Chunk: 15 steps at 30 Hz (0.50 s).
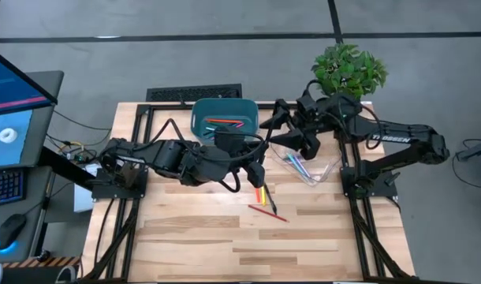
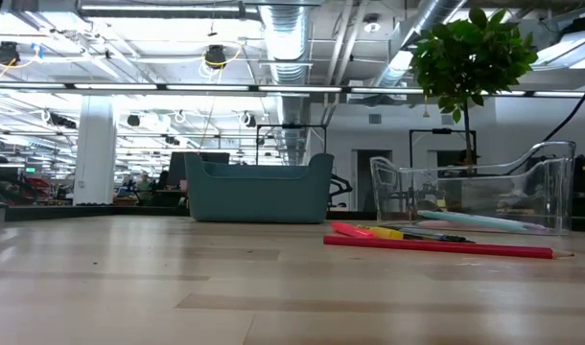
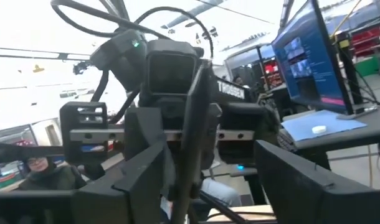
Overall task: Sort pens & pencils
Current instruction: Put the black pen into the transparent bin
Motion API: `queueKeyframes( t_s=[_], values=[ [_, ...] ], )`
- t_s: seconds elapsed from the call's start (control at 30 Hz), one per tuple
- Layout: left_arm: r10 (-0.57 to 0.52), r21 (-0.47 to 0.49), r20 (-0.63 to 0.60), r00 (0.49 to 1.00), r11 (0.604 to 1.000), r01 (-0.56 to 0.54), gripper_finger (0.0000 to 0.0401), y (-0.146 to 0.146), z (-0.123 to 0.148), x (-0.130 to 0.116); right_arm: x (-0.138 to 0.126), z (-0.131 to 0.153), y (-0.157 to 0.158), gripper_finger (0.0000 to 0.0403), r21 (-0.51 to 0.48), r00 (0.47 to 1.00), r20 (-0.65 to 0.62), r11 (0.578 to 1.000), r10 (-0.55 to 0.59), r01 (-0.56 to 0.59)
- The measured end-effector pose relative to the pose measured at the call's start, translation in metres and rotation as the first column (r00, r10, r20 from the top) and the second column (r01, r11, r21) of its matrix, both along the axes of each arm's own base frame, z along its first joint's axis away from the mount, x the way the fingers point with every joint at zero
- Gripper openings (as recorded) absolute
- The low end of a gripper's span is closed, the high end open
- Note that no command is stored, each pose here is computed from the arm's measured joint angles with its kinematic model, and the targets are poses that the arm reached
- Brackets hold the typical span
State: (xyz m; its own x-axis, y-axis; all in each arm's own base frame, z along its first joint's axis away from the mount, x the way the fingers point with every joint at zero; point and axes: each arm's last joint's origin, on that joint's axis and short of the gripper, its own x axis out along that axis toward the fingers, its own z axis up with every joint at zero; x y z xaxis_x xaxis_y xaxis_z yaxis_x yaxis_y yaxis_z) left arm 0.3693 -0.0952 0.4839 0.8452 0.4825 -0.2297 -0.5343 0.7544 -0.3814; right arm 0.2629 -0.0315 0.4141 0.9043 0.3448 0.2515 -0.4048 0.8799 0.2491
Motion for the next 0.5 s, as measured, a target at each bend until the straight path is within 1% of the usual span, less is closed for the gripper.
queueKeyframes(
  t_s=[0.1,0.37,0.4,0.5],
  values=[
    [0.005,0.003,-0.003,1.0,1.0,-0.005,0.0025,0.0017,-0.0002,0.0003,-0.0013,0.0005,-0.0034,0.022,-0.003,1.0,0.001,1.0,-0.004,0.004],
    [0.015,0.007,-0.009,1.0,1.0,-0.015,0.0025,0.0083,-0.0004,0.002,-0.003,0.0015,-0.0003,0.0039,-0.043,0.998,0.013,0.998,0.056,-0.056],
    [0.014,0.008,-0.011,1.0,1.0,-0.014,0.0025,0.0086,-0.0005,0.0021,-0.0032,0.0015,-0.0005,0.0026,-0.046,0.998,0.012,0.997,0.063,-0.062],
    [0.003,0.002,-0.01,1.0,1.0,-0.003,0.0025,0.0098,-0.0004,0.0027,-0.0033,0.0015,-0.0004,0.0025,-0.047,0.997,0.012,0.996,0.07,-0.069]
  ],
)
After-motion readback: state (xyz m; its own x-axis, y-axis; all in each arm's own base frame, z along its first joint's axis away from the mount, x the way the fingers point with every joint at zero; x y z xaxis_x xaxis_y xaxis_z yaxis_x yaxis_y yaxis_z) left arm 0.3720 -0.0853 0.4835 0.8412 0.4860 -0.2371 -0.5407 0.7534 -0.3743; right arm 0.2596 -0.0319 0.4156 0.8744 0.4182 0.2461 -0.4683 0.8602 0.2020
